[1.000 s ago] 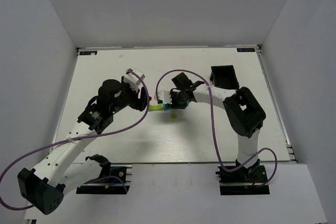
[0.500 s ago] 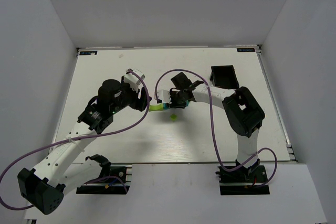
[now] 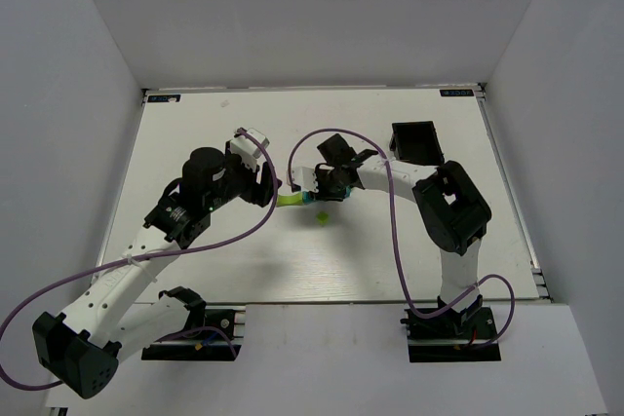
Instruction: Build the wood block tower
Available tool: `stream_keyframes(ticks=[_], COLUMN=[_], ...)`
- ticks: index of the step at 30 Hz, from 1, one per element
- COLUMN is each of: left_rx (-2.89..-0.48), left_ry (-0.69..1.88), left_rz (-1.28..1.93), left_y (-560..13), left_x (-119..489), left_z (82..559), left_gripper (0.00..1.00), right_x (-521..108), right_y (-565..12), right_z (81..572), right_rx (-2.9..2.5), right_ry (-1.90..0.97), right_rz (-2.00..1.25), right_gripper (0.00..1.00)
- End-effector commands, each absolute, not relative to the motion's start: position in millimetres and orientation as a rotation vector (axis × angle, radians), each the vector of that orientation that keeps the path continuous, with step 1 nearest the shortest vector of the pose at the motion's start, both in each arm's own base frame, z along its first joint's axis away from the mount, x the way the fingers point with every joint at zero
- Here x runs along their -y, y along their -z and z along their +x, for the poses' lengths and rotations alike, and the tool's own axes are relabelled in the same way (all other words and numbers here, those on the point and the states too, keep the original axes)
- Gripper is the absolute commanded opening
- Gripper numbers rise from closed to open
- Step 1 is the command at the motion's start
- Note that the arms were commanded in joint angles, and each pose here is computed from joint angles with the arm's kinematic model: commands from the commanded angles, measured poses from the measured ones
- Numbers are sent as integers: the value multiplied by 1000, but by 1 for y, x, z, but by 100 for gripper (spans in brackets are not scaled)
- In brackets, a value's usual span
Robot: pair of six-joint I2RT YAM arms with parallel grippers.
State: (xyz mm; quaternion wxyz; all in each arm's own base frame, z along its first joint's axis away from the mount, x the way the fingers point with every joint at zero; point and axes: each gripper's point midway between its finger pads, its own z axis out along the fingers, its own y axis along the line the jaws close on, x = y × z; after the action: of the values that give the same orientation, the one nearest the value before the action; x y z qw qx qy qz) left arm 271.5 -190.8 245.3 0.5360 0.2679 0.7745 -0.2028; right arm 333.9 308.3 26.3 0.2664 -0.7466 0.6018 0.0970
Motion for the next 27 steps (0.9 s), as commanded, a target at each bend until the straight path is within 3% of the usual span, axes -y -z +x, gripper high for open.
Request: stream_keyframes(ticks=[1, 27], left_rx=[-1837, -1829], left_ry=[503, 495], left_rz=[639, 630], left_y=[-246, -249], left_x=[192, 190], left_z=[270, 269], left_gripper=[76, 76], right_x=[-309, -306], right_y=[-21, -43], right_z=[329, 332], right_rx=[-1651, -1663], right_ry=[-296, -287], right_rz=[-2038, -1986], right_gripper=[6, 6])
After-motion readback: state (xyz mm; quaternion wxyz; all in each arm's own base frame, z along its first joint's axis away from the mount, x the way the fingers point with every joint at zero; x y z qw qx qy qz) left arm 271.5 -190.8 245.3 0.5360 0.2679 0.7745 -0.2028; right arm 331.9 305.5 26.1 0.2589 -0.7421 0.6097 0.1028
